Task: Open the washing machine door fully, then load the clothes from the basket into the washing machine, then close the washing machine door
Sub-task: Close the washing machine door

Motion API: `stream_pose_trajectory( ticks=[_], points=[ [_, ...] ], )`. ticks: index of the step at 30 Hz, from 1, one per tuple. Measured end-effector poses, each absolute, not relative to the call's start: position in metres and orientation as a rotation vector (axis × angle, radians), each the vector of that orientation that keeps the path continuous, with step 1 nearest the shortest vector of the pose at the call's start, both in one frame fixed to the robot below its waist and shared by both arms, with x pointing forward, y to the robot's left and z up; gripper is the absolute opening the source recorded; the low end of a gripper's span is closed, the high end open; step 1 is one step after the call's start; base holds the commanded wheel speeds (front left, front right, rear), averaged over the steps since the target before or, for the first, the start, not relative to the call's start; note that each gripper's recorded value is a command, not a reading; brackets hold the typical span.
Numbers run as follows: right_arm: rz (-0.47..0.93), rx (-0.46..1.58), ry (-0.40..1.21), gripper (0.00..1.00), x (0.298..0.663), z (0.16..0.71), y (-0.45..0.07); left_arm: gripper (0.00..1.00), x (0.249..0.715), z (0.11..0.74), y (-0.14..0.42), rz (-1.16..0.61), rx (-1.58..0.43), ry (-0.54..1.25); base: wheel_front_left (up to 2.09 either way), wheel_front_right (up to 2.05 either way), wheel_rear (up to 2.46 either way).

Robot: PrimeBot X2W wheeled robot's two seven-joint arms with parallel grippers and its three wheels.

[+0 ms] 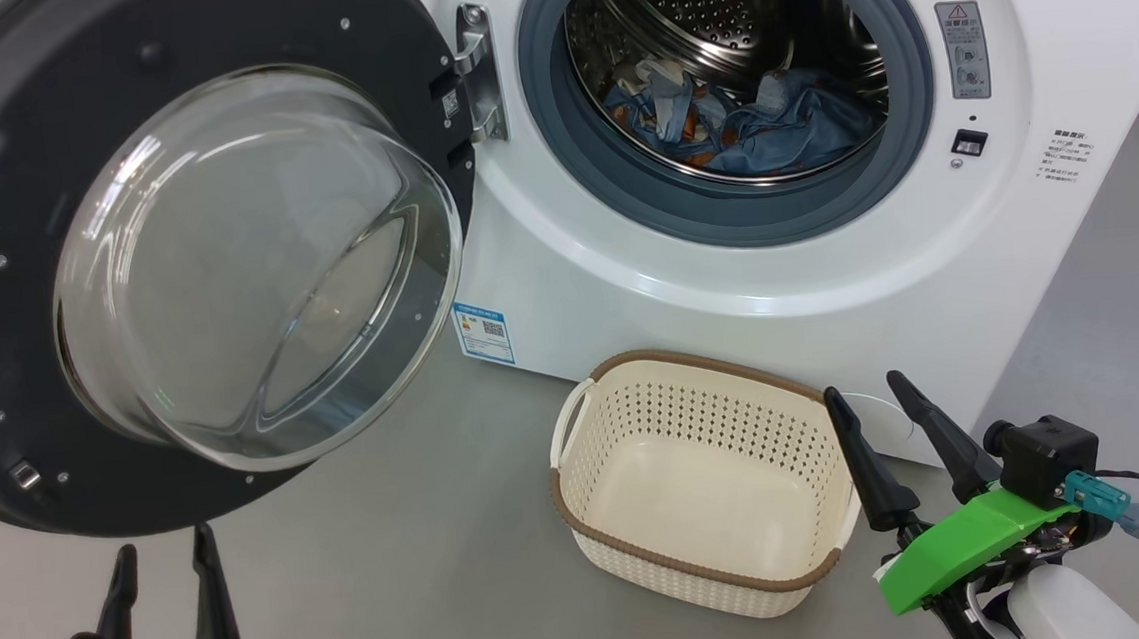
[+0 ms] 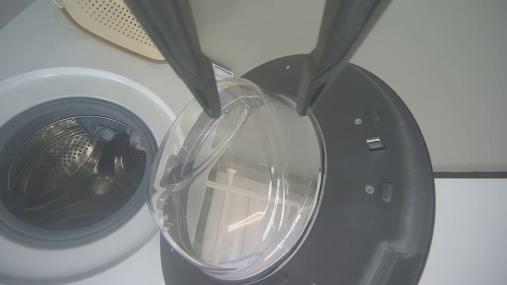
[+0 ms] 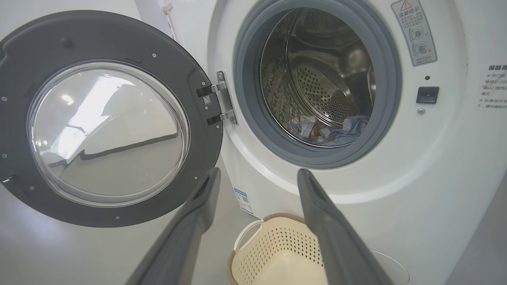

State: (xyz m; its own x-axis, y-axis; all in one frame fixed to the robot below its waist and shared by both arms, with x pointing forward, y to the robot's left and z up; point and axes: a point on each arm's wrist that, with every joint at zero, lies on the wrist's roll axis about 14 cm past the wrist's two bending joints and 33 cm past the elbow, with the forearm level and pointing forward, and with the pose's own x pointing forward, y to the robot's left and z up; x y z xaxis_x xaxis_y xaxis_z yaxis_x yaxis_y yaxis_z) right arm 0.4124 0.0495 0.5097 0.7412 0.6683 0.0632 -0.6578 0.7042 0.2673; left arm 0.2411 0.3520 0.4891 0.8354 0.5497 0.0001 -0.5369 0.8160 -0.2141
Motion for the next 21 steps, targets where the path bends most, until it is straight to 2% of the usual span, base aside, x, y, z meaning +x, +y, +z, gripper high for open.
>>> stream_pose_trajectory(
  ticks=[1,2,3,5,12,21],
  points=[
    [0.737,0.282,0.04,1.0,0.413,0.51,0.049,0.79,0.241,0.489,0.352,0.58,-0.211,-0.063,0.0,0.0,0.0],
    [0.736,0.282,0.04,1.0,0.413,0.509,0.049,0.5,0.241,0.489,0.352,0.58,-0.21,-0.062,0.0,0.0,0.0],
    [0.736,0.282,0.04,1.0,0.413,0.509,0.049,0.4,0.241,0.489,0.353,0.58,-0.208,-0.062,0.0,0.0,0.0],
    [0.736,0.283,0.04,1.0,0.413,0.509,0.049,0.0,0.24,0.491,0.355,0.579,-0.201,-0.064,0.0,0.0,0.0],
    [0.736,0.284,0.041,1.0,0.413,0.509,0.05,0.0,0.242,0.52,0.364,0.571,-0.179,-0.153,0.0,0.0,0.0],
    [0.733,0.274,0.045,1.0,0.414,0.507,0.046,0.0,0.249,0.609,0.394,0.531,-0.137,-0.374,0.0,0.0,0.0]
  ],
)
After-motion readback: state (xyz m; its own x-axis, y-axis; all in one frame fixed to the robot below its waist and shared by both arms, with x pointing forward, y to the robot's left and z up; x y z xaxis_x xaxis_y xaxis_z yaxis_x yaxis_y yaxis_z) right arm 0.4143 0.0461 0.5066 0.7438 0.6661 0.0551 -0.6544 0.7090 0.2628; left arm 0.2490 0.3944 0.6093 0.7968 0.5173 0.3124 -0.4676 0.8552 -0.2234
